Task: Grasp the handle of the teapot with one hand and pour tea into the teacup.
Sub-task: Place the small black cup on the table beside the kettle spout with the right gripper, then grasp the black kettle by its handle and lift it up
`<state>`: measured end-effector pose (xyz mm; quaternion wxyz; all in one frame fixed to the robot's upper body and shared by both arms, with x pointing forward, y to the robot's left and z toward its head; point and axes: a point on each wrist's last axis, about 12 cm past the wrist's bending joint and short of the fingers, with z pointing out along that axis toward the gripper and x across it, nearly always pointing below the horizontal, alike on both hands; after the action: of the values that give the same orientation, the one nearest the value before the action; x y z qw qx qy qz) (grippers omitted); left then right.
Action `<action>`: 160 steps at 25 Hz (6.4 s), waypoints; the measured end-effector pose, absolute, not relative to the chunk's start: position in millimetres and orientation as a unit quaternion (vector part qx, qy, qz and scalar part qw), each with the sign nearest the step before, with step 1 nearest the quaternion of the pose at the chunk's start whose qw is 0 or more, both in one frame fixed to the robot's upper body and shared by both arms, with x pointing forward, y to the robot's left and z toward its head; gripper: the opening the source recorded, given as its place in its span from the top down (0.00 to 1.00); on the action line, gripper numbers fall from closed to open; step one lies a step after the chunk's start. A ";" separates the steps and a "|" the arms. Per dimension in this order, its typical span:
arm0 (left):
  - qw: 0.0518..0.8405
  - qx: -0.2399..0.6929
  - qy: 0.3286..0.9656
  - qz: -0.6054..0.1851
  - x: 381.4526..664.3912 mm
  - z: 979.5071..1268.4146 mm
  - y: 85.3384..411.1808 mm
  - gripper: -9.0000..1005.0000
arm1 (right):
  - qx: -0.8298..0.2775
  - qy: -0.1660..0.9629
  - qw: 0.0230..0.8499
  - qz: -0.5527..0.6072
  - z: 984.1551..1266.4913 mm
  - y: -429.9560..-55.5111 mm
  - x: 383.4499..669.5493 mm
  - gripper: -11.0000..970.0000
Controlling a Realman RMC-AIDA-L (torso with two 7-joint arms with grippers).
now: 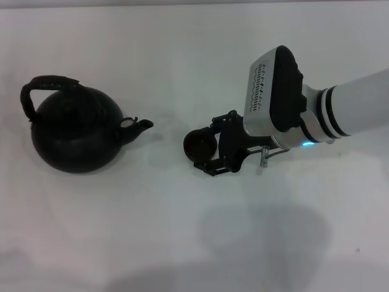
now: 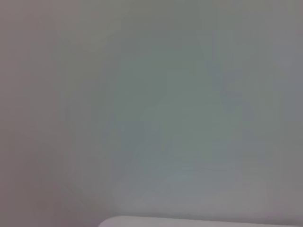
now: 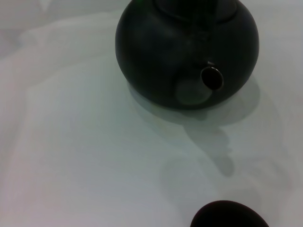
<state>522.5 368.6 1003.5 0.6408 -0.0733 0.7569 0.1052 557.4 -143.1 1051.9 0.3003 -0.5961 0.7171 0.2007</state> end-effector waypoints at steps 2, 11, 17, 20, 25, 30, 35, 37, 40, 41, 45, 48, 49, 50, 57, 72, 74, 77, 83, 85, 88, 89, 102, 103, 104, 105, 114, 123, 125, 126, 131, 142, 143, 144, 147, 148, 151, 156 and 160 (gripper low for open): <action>0.640 -0.074 0.757 0.106 521.6 1003.0 369.1 0.30 | -0.596 0.717 0.300 0.201 1051.9 -143.0 557.4 0.26; 0.641 -0.074 0.757 0.107 520.8 1003.1 370.0 0.30 | -0.592 0.721 0.298 0.204 1052.0 -144.4 557.7 0.15; 0.641 -0.074 0.756 0.107 520.9 1003.4 370.3 0.30 | -0.584 0.724 0.301 0.209 1057.4 -145.7 561.1 0.12; 0.641 -0.074 0.756 0.107 521.0 1003.4 370.3 0.30 | -0.576 0.727 0.307 0.216 1062.9 -149.1 564.5 0.12; 0.641 -0.076 0.756 0.108 520.1 1003.2 371.0 0.30 | -0.562 0.730 0.310 0.236 1071.8 -157.4 568.6 0.12; 0.640 -0.078 0.756 0.109 519.2 1002.6 371.4 0.30 | -0.557 0.728 0.304 0.260 1079.2 -164.3 568.7 0.11; 0.642 -0.077 0.755 0.109 519.1 1003.0 371.6 0.30 | -0.547 0.722 0.304 0.295 1090.2 -175.7 568.8 0.11; 0.642 -0.076 0.755 0.109 519.2 1003.2 371.4 0.30 | -0.538 0.717 0.311 0.315 1096.8 -184.3 567.5 0.11; 0.642 -0.076 0.755 0.109 519.3 1003.3 371.3 0.30 | -0.520 0.709 0.334 0.341 1107.8 -200.3 564.8 0.11; 0.642 -0.076 0.755 0.109 519.2 1003.1 371.0 0.30 | -0.511 0.707 0.345 0.347 1111.4 -207.8 564.2 0.11; 0.642 -0.076 0.755 0.110 516.1 1002.1 372.0 0.30 | -0.464 0.699 0.399 0.370 1122.1 -242.9 561.0 0.11; 0.653 -0.077 0.745 0.116 507.8 1002.6 375.8 0.30 | -0.410 0.692 0.457 0.380 1124.3 -275.5 554.9 0.11; 0.656 -0.077 0.741 0.118 504.8 1002.8 377.1 0.30 | -0.394 0.691 0.475 0.377 1122.8 -284.4 552.6 0.11; 0.661 -0.077 0.736 0.120 501.0 1003.3 378.7 0.30 | -0.379 0.691 0.489 0.375 1120.5 -292.4 550.1 0.11; 0.683 -0.066 0.716 0.128 481.0 1004.1 382.7 0.30 | -0.284 0.688 0.580 0.331 1085.2 -327.8 529.6 0.12; 0.746 0.050 0.664 0.010 434.6 1011.4 357.8 0.30 | -0.202 0.738 0.601 0.233 1036.9 -333.8 521.7 0.12; 0.744 0.056 0.666 0.001 432.0 1010.3 356.6 0.30 | -0.202 0.742 0.597 0.229 1035.3 -333.9 522.0 0.12; 0.740 0.068 0.669 -0.008 426.6 1008.1 353.0 0.30 | -0.198 0.748 0.592 0.223 1032.7 -334.1 522.9 0.12; 0.752 0.085 0.653 -0.027 404.1 1008.3 346.4 0.30 | -0.190 0.761 0.583 0.212 1026.9 -335.3 522.4 0.12; 0.754 0.086 0.651 -0.028 398.0 1008.4 347.0 0.30 | -0.188 0.765 0.581 0.205 1024.8 -336.4 521.9 0.12; 0.755 0.094 0.648 -0.034 396.2 1008.8 344.8 0.30 | -0.186 0.769 0.579 0.198 1023.5 -337.6 522.8 0.12; 0.755 0.100 0.647 -0.036 396.2 1008.9 343.4 0.30 | -0.185 0.770 0.578 0.196 1023.2 -337.8 523.2 0.12; 0.748 0.154 0.640 -0.088 412.6 1009.9 322.6 0.30 | -0.180 0.782 0.567 0.187 1018.2 -337.4 524.2 0.12; 0.746 0.153 0.642 -0.089 412.6 1009.2 322.2 0.30 | -0.180 0.782 0.567 0.188 1018.0 -337.0 524.3 0.12; 0.744 0.151 0.645 -0.090 412.8 1008.2 321.6 0.30 | -0.179 0.782 0.567 0.188 1017.9 -336.8 524.3 0.12; 0.742 0.150 0.647 -0.090 413.2 1007.3 321.0 0.30 | -0.178 0.782 0.567 0.188 1017.7 -336.7 524.1 0.12; 0.716 0.145 0.677 -0.090 421.5 999.0 319.1 0.30 | -0.175 0.785 0.566 0.185 1017.1 -337.1 525.3 0.12; 0.688 0.126 0.706 -0.109 432.4 992.9 318.6 0.30 | -0.174 0.785 0.565 0.185 1016.8 -336.8 525.3 0.12; 0.687 0.125 0.707 -0.111 433.5 992.8 318.4 0.30 | -0.174 0.785 0.565 0.185 1016.7 -336.9 525.3 0.12; 0.687 0.125 0.708 -0.111 433.9 992.8 318.3 0.30 | -0.173 0.785 0.565 0.185 1016.7 -337.0 525.3 0.12; 0.688 0.129 0.706 -0.108 434.3 992.7 316.7 0.33 | -0.171 0.786 0.565 0.184 1016.6 -337.5 525.3 0.12; 0.688 0.131 0.706 -0.105 435.5 991.9 313.4 0.72 | -0.169 0.787 0.565 0.182 1016.2 -337.1 526.2 0.12; 0.688 0.129 0.706 -0.107 436.3 992.0 312.7 0.74 | -0.169 0.787 0.565 0.182 1016.3 -337.0 526.3 0.12; 0.688 0.127 0.706 -0.109 437.1 992.0 311.9 0.76 | -0.169 0.787 0.565 0.182 1016.3 -337.0 526.3 0.12; 0.687 0.126 0.707 -0.111 439.3 992.1 310.4 0.82 | -0.169 0.787 0.565 0.182 1016.3 -336.9 526.4 0.12; 0.687 0.125 0.707 -0.111 439.6 992.1 310.3 0.84 | -0.168 0.787 0.565 0.182 1016.2 -337.0 526.4 0.12; 0.689 0.126 0.705 -0.111 441.5 993.1 310.0 0.87 | -0.165 0.787 0.565 0.183 1015.6 -336.6 525.9 0.12; 0.692 0.126 0.701 -0.115 449.5 996.9 311.1 0.89 | -0.160 0.786 0.567 0.188 1016.0 -335.6 525.8 0.12; 0.690 0.122 0.702 -0.127 461.2 1000.3 309.9 0.89 | -0.159 0.787 0.565 0.192 1014.0 -334.2 523.2 0.12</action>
<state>461.2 309.9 1000.3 0.6901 0.1221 0.7019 -0.1270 523.2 -334.2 1014.0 0.5648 -0.1593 0.7866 0.1921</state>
